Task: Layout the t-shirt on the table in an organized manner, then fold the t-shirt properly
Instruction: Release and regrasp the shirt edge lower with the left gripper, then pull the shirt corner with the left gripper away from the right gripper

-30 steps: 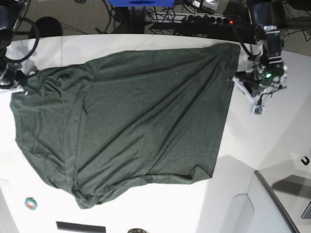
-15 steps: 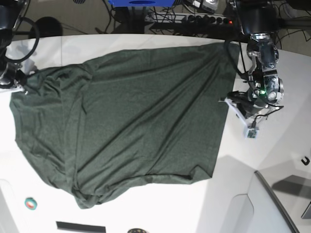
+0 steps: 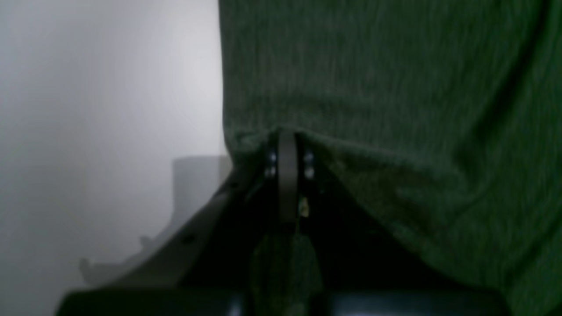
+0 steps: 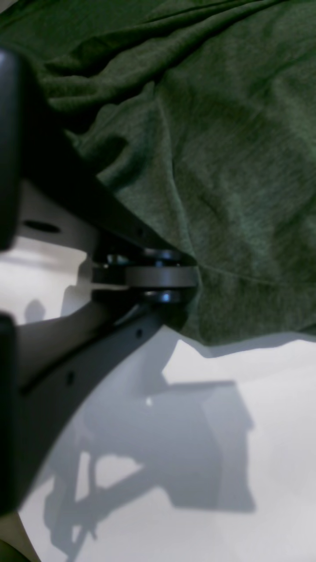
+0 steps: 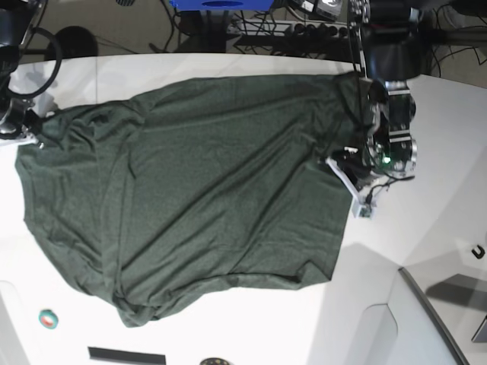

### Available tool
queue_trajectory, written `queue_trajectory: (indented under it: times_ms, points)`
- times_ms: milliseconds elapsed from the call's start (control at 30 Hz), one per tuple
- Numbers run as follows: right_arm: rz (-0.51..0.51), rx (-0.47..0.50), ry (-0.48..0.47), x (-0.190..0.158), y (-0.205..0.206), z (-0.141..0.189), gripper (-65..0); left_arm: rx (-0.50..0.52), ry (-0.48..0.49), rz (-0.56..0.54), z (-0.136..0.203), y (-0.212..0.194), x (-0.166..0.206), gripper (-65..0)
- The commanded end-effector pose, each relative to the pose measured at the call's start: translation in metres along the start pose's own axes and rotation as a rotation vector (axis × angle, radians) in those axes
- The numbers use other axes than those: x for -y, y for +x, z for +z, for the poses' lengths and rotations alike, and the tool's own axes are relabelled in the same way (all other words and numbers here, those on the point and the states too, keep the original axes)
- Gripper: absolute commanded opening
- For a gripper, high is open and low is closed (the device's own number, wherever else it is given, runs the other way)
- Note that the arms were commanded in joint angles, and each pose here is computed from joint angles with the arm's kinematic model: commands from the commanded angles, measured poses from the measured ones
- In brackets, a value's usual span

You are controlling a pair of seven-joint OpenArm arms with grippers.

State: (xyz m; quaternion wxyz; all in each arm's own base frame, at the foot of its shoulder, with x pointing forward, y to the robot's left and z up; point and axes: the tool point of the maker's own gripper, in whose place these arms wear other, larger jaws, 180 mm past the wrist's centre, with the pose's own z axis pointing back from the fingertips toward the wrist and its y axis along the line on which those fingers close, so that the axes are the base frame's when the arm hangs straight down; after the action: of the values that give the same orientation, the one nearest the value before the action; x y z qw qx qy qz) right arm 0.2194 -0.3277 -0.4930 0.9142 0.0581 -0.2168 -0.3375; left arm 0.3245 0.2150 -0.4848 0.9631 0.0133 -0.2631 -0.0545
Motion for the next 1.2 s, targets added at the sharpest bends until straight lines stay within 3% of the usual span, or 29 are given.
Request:
queue_trajectory:
  times_ms: [0, 500, 833, 900, 1033, 1100, 1167]
  points:
    - [0.01, 0.036, -0.001, 0.0, 0.017, 0.005, -64.5, -0.017, 0.01, 0.0, -0.002, 0.002, -0.004, -65.0]
    - [0.007, 0.036, 0.01, -0.006, 0.021, 0.006, -64.5, 0.012, 0.012, 0.017, -0.003, 0.026, -0.009, -65.0]
    - [0.113, 0.229, 0.138, -0.068, 0.036, 0.058, -63.5, 0.22, 0.073, -0.046, 0.053, 0.063, -0.013, -65.0]
    - [0.127, 0.244, 0.145, -0.071, 0.034, 0.065, -57.6, 0.264, 0.095, -0.015, 0.07, 0.063, -0.022, -65.0]
    - [0.118, 0.241, 0.12, -0.058, 0.028, 0.067, -32.9, 0.329, 0.027, 0.168, 0.098, 0.036, -0.039, -65.0]
    - [0.07, 0.243, 0.101, -0.045, 0.024, 0.069, -22.7, 0.316, -0.006, 0.222, 0.105, 0.015, -0.048, -65.0]
    - [-0.013, 0.253, 0.082, -0.029, 0.016, 0.071, -16.7, 0.293, -0.053, 0.285, 0.11, -0.009, -0.049, -65.0]
